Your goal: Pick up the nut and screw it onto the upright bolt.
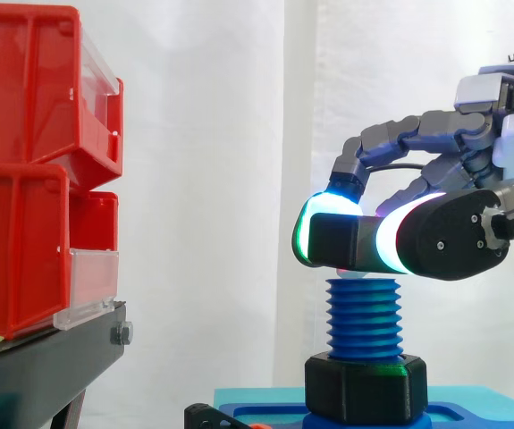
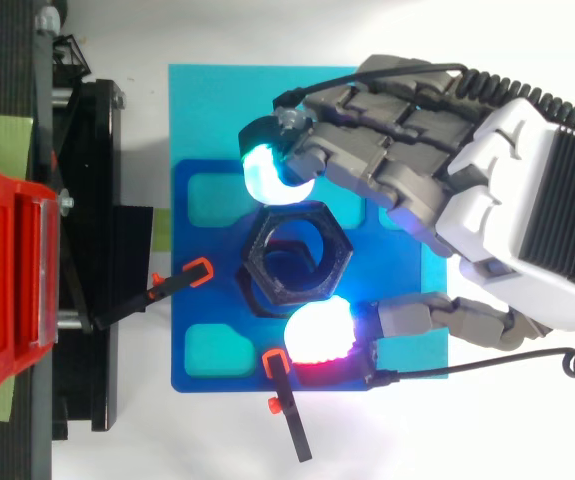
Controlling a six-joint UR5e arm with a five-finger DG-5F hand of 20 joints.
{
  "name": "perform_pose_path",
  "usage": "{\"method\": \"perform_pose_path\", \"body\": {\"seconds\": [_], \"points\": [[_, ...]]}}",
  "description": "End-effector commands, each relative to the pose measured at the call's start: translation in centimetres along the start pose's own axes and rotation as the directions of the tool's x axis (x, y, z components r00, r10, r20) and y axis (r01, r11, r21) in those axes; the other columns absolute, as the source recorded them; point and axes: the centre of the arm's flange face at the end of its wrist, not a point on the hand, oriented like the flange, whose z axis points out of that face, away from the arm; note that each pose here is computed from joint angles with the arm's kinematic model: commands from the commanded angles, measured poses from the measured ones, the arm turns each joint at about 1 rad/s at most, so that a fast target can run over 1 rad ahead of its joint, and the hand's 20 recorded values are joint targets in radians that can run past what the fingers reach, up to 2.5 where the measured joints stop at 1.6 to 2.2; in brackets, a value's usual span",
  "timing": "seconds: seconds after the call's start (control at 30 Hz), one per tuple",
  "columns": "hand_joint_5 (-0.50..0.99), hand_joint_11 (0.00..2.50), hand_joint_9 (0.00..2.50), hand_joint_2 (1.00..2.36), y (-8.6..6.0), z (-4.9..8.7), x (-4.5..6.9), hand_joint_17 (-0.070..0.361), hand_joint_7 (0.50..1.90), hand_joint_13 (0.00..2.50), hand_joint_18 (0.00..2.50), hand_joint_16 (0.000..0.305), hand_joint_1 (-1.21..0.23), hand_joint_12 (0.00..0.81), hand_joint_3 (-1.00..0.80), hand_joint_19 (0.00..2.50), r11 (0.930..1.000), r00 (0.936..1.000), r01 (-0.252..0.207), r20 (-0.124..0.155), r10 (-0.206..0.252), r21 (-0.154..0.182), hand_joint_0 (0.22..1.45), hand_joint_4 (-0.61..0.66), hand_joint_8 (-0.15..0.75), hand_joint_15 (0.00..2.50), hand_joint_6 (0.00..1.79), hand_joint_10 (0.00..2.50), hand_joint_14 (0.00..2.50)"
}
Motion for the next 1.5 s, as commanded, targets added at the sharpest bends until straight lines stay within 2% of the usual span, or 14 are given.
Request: {"method": "perform_pose_path", "body": {"seconds": [0.0,0.3,0.47,0.73,0.9,1.47], "points": [[-0.14,0.26,0.76,1.00,0.1,-0.1,0.0,0.090,1.26,0.61,0.57,0.040,-0.67,0.326,-0.50,0.24,1.0000,1.0000,0.001,-0.001,-0.001,-0.004,0.56,0.20,0.274,0.09,0.50,0.01,0.00],[-0.14,0.26,0.76,1.00,0.3,-0.1,0.1,0.090,1.26,0.61,0.57,0.040,-0.67,0.326,-0.50,0.24,1.0000,1.0000,-0.002,-0.001,0.002,-0.007,0.56,0.21,0.276,0.09,0.50,0.01,0.00],[-0.14,0.26,0.76,1.00,0.7,0.0,0.0,0.089,1.25,0.61,0.57,0.040,-0.66,0.325,-0.50,0.24,0.9998,0.9998,-0.014,0.016,0.014,-0.013,0.56,0.20,0.276,0.09,0.50,0.01,0.00],[-0.14,0.26,0.77,1.00,0.7,0.0,0.0,0.089,1.25,0.61,0.57,0.039,-0.66,0.326,-0.50,0.24,0.9998,0.9997,-0.017,0.016,0.017,-0.013,0.56,0.21,0.278,0.09,0.50,0.01,0.00],[-0.14,0.26,0.77,1.00,1.2,0.1,-0.1,0.088,1.26,0.61,0.57,0.039,-0.66,0.325,-0.50,0.24,0.9993,0.9989,-0.031,0.036,0.032,-0.022,0.56,0.20,0.276,0.09,0.50,0.01,0.00],[-0.13,0.27,0.77,1.00,1.3,0.0,-0.1,0.089,1.25,0.63,0.58,0.039,-0.66,0.326,-0.50,0.24,0.9992,0.9988,-0.033,0.036,0.033,-0.025,0.56,0.21,0.275,0.09,0.50,0.01,0.00]]}}
